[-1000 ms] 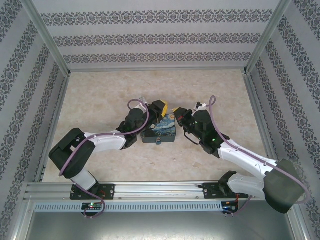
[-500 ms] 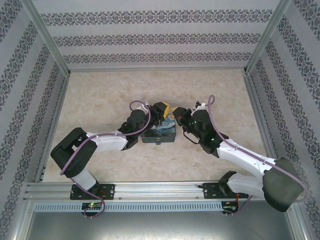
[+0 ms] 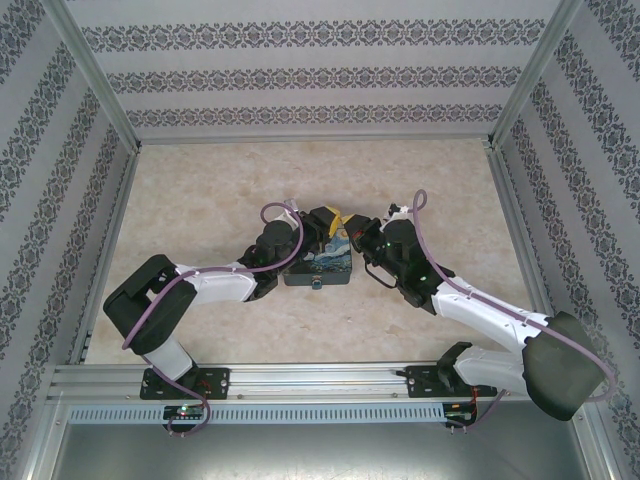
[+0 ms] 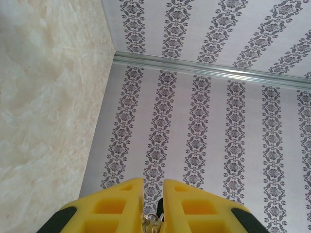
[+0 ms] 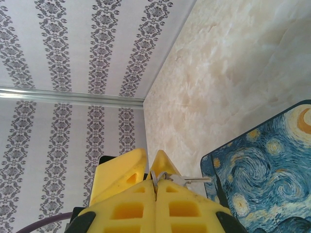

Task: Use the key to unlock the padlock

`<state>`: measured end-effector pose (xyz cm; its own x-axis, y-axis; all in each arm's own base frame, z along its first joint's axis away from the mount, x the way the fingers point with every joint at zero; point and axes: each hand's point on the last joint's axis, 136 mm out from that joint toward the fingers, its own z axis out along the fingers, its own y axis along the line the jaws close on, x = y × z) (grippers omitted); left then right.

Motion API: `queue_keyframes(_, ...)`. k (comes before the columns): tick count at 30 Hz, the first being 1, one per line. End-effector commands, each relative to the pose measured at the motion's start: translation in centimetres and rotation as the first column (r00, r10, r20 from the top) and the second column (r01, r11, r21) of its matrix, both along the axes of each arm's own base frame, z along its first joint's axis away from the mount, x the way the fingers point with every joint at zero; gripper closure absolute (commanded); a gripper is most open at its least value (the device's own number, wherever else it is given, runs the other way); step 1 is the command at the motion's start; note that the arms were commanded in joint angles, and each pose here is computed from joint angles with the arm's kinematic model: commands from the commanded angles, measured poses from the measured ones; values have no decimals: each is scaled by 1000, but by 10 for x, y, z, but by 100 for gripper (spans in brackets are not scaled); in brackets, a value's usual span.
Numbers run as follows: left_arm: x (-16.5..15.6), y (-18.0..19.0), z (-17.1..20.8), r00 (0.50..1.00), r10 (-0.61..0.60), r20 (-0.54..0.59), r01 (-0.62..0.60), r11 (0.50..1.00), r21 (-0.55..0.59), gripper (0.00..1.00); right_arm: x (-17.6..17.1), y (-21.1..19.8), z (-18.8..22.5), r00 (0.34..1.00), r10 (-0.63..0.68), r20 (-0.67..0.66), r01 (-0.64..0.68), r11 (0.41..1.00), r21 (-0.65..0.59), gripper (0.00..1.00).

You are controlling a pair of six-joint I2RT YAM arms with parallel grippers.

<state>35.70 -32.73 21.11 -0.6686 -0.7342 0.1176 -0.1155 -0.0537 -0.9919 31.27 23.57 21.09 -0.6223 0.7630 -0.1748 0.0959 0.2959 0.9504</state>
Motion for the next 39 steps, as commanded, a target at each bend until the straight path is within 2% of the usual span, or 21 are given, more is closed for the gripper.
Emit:
queue_keyframes(1,0,-6,22,999,1,53,2,998,-64,83,3,5,16,1000,-5,29,4,999,34,100)
queue_keyframes(11,0,-8,23,998,-2,57,6,998,-69,90,3,6,13,1000,-2,23,1,999,32,100)
queue_keyframes(17,0,-8,22,998,-3,57,7,998,-65,100,3,9,15,1000,13,28,-14,1000,28,100)
queue_keyframes(18,0,-8,21,998,-2,59,6,998,-63,100,2,9,16,999,19,30,-19,1000,22,98)
queue_keyframes(19,0,-7,20,998,-5,59,8,998,-60,100,1,7,17,999,22,36,-23,1000,14,87)
queue_keyframes(21,0,-3,16,998,-15,54,17,999,-41,100,-1,-3,16,999,20,41,-19,1000,-15,54)
queue_keyframes(24,-1,3,11,997,-52,53,52,999,7,100,-5,-28,8,999,5,33,-4,999,-36,41)
queue_keyframes(27,-2,5,11,988,-138,74,133,988,76,100,-3,-51,2,999,13,29,-12,999,-42,37)
queue_keyframes(31,-5,6,22,955,-265,136,242,956,167,100,-4,-59,2,992,114,56,-110,991,-70,35)
queue_keyframes(37,-18,10,47,839,-485,247,386,850,357,100,-10,-41,18,935,315,165,-290,944,-158,38)
queue_keyframes(39,-21,12,54,804,-530,270,412,824,389,100,-12,-35,24,914,352,204,-322,932,-167,39)
